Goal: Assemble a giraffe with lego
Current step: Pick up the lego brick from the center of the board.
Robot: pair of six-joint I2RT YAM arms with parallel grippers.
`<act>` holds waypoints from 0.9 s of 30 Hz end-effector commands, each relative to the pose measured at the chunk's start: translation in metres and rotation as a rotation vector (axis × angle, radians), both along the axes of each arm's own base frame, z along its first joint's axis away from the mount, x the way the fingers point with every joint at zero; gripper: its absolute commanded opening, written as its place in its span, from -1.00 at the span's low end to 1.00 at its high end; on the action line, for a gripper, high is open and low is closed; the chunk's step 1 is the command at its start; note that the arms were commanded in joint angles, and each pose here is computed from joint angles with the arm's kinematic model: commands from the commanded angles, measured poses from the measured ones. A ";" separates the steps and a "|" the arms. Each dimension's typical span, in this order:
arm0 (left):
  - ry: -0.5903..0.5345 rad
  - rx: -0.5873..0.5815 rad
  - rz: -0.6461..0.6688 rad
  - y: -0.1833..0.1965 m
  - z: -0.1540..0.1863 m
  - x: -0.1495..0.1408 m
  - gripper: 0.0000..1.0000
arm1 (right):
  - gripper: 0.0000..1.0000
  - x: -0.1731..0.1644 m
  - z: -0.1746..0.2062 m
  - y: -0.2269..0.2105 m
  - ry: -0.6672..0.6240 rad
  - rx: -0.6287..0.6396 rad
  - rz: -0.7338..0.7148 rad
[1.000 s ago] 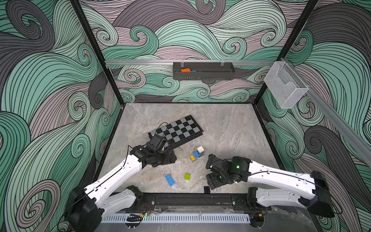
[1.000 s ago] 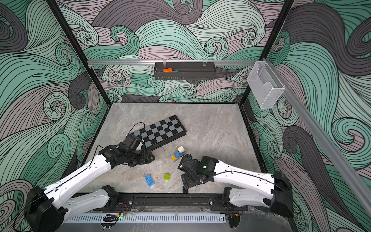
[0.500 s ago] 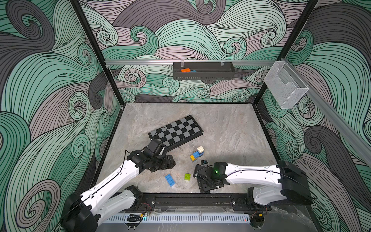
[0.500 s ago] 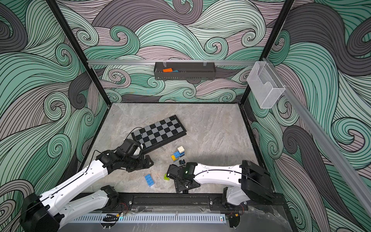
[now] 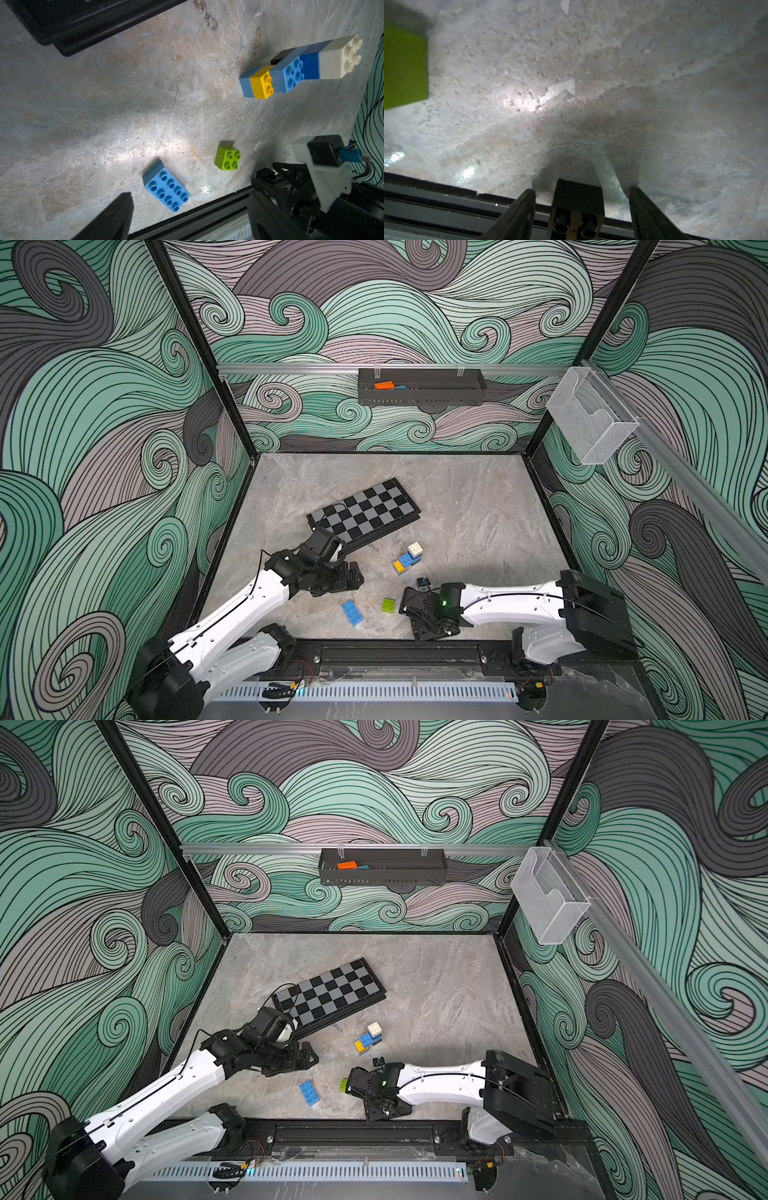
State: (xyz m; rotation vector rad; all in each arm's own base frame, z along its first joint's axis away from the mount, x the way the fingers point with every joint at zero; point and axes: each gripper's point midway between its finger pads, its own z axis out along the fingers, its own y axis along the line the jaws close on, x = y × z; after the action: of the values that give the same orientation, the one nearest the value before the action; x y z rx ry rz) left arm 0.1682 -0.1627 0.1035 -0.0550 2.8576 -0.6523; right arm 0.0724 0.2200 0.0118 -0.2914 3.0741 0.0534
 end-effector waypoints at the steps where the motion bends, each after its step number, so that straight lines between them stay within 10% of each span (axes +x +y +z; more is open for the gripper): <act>1: -0.008 -0.006 -0.022 -0.003 0.003 0.001 0.80 | 0.33 -0.009 -0.006 -0.004 0.035 -0.009 -0.011; 15: -0.039 -0.005 -0.054 -0.009 0.010 0.011 0.79 | -0.68 0.002 0.027 -0.012 -0.038 -0.024 0.003; 27: -0.091 -0.029 -0.093 -0.015 0.016 0.016 0.79 | -0.74 0.081 0.167 -0.012 -0.143 0.027 0.177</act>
State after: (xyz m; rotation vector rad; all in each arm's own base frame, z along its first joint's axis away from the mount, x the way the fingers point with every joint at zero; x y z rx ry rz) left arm 0.1781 -0.1699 0.1053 0.0510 2.8275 -0.6523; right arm 0.1465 0.2335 0.1613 -0.3425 2.8902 0.2151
